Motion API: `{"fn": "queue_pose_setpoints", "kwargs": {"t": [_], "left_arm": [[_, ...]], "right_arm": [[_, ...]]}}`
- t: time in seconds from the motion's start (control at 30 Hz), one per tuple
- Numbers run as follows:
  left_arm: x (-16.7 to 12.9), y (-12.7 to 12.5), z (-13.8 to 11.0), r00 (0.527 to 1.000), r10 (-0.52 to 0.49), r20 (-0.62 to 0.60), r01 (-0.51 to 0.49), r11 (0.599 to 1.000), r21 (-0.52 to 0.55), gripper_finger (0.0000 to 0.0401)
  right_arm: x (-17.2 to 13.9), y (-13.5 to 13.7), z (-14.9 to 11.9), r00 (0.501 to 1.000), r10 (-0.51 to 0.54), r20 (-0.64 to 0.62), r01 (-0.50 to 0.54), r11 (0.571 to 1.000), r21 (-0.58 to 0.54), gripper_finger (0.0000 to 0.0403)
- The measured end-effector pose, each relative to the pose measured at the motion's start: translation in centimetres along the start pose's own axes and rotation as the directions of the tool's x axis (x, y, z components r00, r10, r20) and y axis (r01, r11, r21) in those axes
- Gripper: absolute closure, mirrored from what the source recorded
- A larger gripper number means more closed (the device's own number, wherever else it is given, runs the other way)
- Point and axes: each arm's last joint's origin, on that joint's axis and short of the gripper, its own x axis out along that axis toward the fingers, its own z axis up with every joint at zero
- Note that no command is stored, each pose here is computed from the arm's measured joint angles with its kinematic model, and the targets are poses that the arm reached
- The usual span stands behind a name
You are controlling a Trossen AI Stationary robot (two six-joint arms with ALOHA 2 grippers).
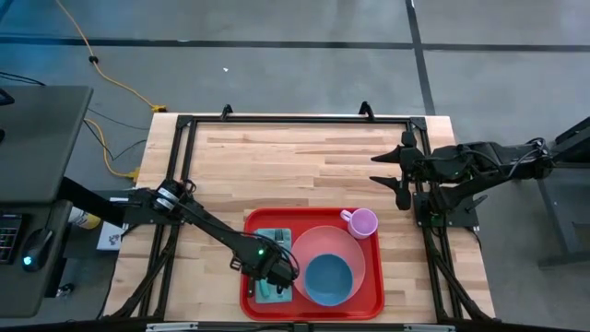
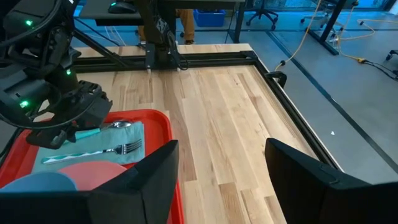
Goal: Set up tray
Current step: Adjust the blue spoon on the blue napkin
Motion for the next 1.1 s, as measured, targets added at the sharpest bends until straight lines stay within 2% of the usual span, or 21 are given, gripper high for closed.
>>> {"fn": "queue_pose_setpoints", "kwargs": {"t": [0.33,0.73,0.83,1.1], "left_arm": [[0.7,0.0,0.1,1.000,0.022,0.010,-0.022,0.999,0.024,0.0230],[2.1,-0.4,0.2,0.999,0.036,0.006,-0.037,0.998,0.044,0.0222],[2.1,-0.4,0.2,0.999,0.040,0.007,-0.040,0.998,0.043,0.0245],[1.8,-0.6,0.1,0.999,0.036,0.000,-0.036,0.996,0.084,0.0338]], "right_arm": [[0.0,0.0,0.0,1.000,-0.001,-0.004,0.001,1.000,-0.002,0.0185],[0.0,0.0,-0.1,1.000,-0.001,-0.006,0.001,1.000,-0.003,0.0185],[0.0,0.0,-0.1,1.000,-0.002,-0.006,0.002,1.000,-0.003,0.0185],[0.0,0.0,-0.1,1.000,-0.005,-0.006,0.005,1.000,-0.003,0.0185]]}}
